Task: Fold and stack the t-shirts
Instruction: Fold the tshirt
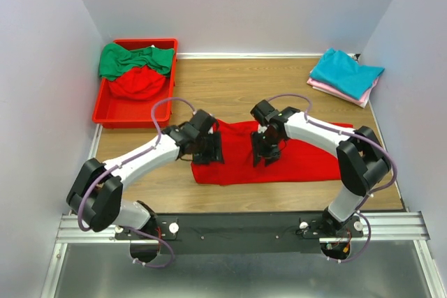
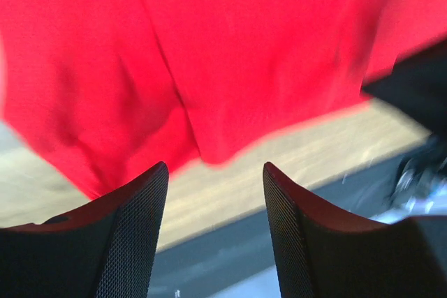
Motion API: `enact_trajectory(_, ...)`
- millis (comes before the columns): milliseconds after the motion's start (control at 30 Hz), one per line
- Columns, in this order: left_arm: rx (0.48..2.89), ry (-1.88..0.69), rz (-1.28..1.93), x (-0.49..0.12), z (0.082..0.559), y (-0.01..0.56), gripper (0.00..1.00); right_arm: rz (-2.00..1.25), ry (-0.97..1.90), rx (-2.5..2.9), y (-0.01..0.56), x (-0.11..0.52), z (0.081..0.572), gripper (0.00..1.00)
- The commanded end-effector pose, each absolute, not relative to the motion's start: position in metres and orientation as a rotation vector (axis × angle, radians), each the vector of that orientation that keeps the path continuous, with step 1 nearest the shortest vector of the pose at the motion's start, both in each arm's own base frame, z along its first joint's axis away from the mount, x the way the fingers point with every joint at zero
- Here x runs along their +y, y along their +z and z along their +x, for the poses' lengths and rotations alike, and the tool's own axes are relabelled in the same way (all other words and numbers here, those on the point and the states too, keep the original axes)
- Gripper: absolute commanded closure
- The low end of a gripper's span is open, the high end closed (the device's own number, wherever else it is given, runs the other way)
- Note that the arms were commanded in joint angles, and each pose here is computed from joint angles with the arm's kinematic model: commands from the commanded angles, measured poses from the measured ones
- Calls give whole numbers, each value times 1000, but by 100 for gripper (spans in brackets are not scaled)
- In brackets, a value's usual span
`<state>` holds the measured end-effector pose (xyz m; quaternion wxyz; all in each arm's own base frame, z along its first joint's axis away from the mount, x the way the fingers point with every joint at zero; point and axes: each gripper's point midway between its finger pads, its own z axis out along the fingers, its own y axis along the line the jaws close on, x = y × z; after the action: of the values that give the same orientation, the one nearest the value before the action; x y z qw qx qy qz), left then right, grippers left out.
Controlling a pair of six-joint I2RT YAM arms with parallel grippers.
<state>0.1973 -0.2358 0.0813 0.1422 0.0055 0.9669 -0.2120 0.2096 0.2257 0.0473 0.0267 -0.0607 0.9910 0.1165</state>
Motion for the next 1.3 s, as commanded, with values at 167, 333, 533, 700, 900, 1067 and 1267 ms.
enact_trajectory(167,2555,-449,-196,-189,317,110,33,146,323,2847,95,157,305,46)
enact_trajectory(333,2534,-393,-175,-198,359,105,32,284,277,2782,104,112,335,46)
enact_trajectory(533,2534,-338,-194,-192,392,90,31,473,243,2687,108,46,363,46)
enact_trajectory(700,2552,-353,-200,-191,405,72,32,597,208,2656,103,1,368,46)
enact_trajectory(900,2558,-366,-205,-195,417,59,35,736,177,2607,96,-46,368,46)
enact_trajectory(1067,2588,-432,-183,-207,418,49,39,851,159,2564,86,-80,375,46)
enact_trajectory(1267,2590,-491,-174,-212,423,40,81,945,113,2529,78,-113,386,46)
